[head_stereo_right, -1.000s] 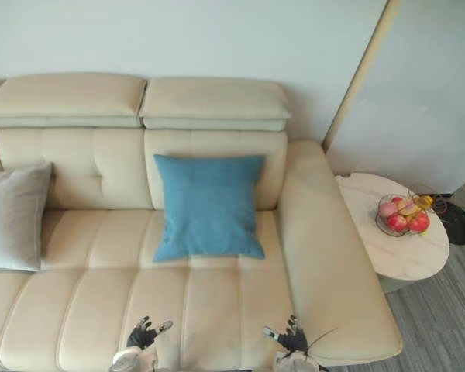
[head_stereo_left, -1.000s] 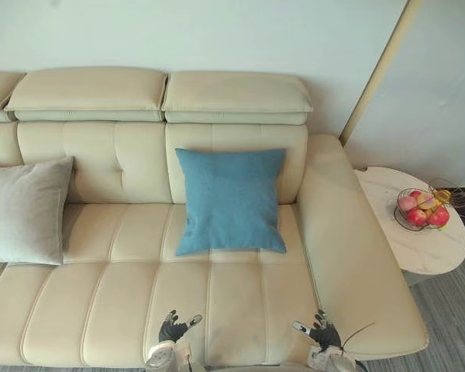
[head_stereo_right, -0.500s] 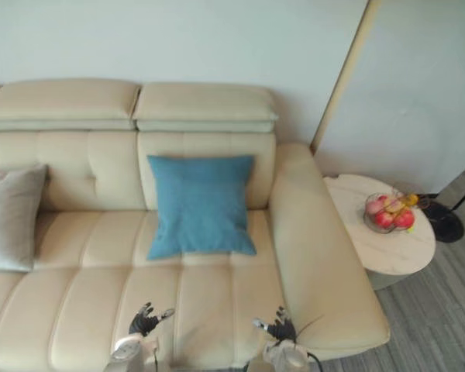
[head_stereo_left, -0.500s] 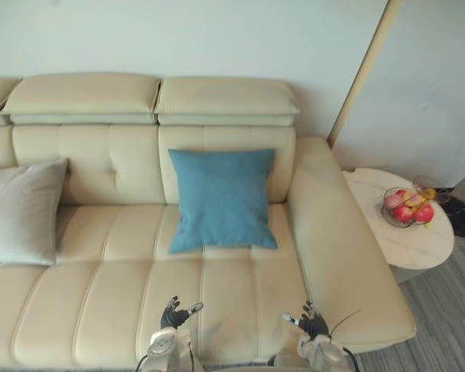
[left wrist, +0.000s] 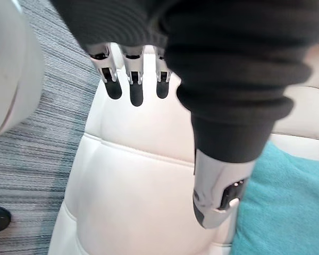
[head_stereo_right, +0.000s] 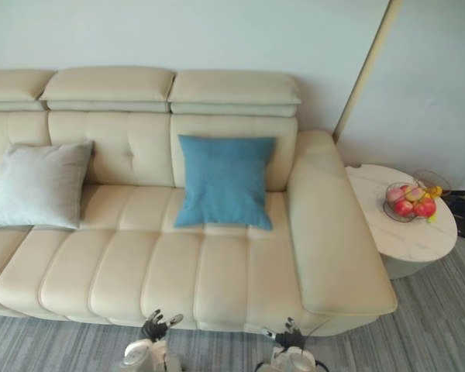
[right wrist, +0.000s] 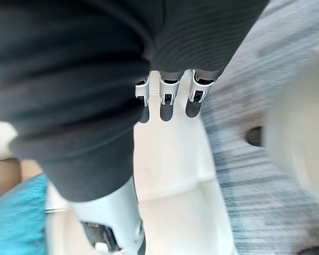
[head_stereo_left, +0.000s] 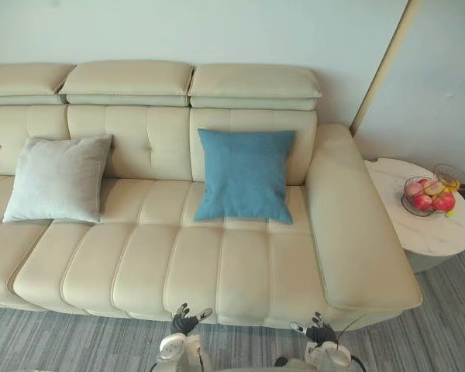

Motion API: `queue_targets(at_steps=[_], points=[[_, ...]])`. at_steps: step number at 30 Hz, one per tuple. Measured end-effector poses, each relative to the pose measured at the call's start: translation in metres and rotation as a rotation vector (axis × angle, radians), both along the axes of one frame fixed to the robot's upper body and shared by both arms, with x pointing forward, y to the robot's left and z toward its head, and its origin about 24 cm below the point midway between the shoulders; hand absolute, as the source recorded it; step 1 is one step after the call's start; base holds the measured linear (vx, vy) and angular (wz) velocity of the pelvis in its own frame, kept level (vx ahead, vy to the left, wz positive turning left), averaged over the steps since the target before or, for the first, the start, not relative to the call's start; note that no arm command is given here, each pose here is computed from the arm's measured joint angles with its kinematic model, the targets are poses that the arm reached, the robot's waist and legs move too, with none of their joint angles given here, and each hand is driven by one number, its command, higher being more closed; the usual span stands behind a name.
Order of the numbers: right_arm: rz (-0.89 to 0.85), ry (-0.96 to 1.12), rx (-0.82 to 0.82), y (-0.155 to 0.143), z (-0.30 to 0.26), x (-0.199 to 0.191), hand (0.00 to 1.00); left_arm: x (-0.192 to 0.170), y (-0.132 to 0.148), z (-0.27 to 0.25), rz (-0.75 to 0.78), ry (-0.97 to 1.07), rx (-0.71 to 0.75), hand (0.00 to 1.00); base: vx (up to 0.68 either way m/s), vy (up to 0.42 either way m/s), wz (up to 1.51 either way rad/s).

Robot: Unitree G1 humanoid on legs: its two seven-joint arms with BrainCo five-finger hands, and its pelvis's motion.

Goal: Pick up cushions and gather them together orderly.

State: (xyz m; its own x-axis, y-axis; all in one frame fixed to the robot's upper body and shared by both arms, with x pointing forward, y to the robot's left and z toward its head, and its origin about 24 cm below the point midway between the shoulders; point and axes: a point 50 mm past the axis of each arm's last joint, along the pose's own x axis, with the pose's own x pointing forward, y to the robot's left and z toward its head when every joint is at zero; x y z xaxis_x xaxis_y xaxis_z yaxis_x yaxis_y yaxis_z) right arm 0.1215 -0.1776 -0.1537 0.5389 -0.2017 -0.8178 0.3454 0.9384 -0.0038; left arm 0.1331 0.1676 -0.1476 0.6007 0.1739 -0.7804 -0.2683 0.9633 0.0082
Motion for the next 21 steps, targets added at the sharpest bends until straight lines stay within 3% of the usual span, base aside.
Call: queue_targets(at_steps=[2, 10, 21], points=[[-0.029, 0.022, 0.005, -0.005, -0.002, -0.008, 0.00, -0.012, 0.014, -0.004, -0.004, 0.047, 0.033, 0.00, 0.03, 0.214, 0.03], [-0.111, 0.121, -0.020, -0.031, -0.009, -0.036, 0.00, -0.029, 0.017, -0.012, -0.080, 0.144, 0.057, 0.00, 0.12, 0.058, 0.05], [-0.069, 0.149, -0.038, -0.032, -0.011, -0.039, 0.00, -0.033, 0.024, -0.014, -0.105, 0.175, 0.069, 0.00, 0.05, -0.015, -0.04]])
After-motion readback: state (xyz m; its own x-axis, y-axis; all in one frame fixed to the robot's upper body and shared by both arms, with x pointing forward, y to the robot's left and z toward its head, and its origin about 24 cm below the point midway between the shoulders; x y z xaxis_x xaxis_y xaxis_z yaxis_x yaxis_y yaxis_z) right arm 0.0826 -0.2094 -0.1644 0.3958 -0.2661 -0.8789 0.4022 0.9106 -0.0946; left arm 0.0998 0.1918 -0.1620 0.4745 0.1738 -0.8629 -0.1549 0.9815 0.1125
